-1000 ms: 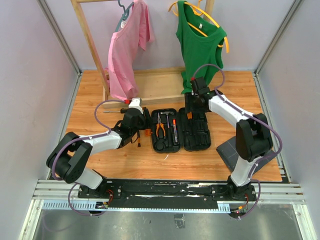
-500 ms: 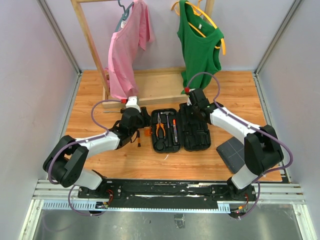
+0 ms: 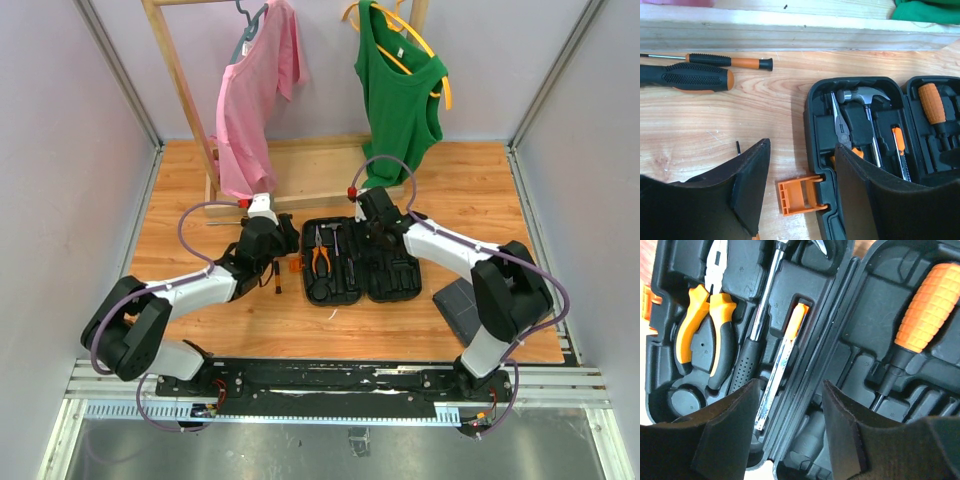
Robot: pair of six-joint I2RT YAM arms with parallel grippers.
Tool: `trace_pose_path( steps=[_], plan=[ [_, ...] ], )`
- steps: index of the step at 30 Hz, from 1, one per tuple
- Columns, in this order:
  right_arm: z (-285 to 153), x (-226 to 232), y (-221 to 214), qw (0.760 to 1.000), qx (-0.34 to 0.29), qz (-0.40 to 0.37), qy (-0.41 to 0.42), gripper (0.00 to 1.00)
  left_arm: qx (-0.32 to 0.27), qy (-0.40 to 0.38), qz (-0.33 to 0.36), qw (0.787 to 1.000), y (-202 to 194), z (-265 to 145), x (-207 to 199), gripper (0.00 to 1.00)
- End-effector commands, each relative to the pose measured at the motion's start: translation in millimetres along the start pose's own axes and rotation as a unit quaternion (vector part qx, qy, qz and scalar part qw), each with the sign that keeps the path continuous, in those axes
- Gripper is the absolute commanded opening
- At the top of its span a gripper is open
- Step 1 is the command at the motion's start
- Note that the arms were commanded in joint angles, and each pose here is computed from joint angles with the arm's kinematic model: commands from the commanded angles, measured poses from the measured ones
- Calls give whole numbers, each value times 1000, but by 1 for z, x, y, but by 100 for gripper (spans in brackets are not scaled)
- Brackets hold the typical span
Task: Sort the tools into containers
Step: Move the storage box to the center of the board.
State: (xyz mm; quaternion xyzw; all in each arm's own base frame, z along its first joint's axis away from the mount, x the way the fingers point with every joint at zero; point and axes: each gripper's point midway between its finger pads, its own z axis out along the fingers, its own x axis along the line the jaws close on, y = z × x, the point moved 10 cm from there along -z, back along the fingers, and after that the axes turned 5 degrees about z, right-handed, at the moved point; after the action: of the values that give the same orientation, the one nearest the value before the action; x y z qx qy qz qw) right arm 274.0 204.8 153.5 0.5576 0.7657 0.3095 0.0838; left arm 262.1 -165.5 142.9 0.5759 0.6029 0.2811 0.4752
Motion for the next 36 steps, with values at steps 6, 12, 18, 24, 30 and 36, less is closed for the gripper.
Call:
trace_pose_path(
  steps=[6, 12, 18, 24, 30, 36],
  plan=[
    [15, 0, -14, 999, 17, -22, -16, 46, -37, 7, -6, 999, 15, -12, 4, 58],
    [19, -3, -27, 999, 34, -19, -16, 38, -43, 19, -6, 999, 18, -16, 6, 59],
    [18, 6, -40, 999, 39, -18, -4, 32, -48, 20, -12, 999, 26, -22, 5, 59],
    [13, 23, -49, 999, 37, 0, 6, 29, -44, 26, -23, 998, 36, -30, 4, 59],
    [11, 50, -57, 999, 36, -14, 28, 28, -37, 28, -20, 999, 44, -36, 2, 59],
    [11, 73, -65, 998, 35, -39, 34, 27, -37, 31, -11, 999, 53, -41, 1, 60]
  ],
)
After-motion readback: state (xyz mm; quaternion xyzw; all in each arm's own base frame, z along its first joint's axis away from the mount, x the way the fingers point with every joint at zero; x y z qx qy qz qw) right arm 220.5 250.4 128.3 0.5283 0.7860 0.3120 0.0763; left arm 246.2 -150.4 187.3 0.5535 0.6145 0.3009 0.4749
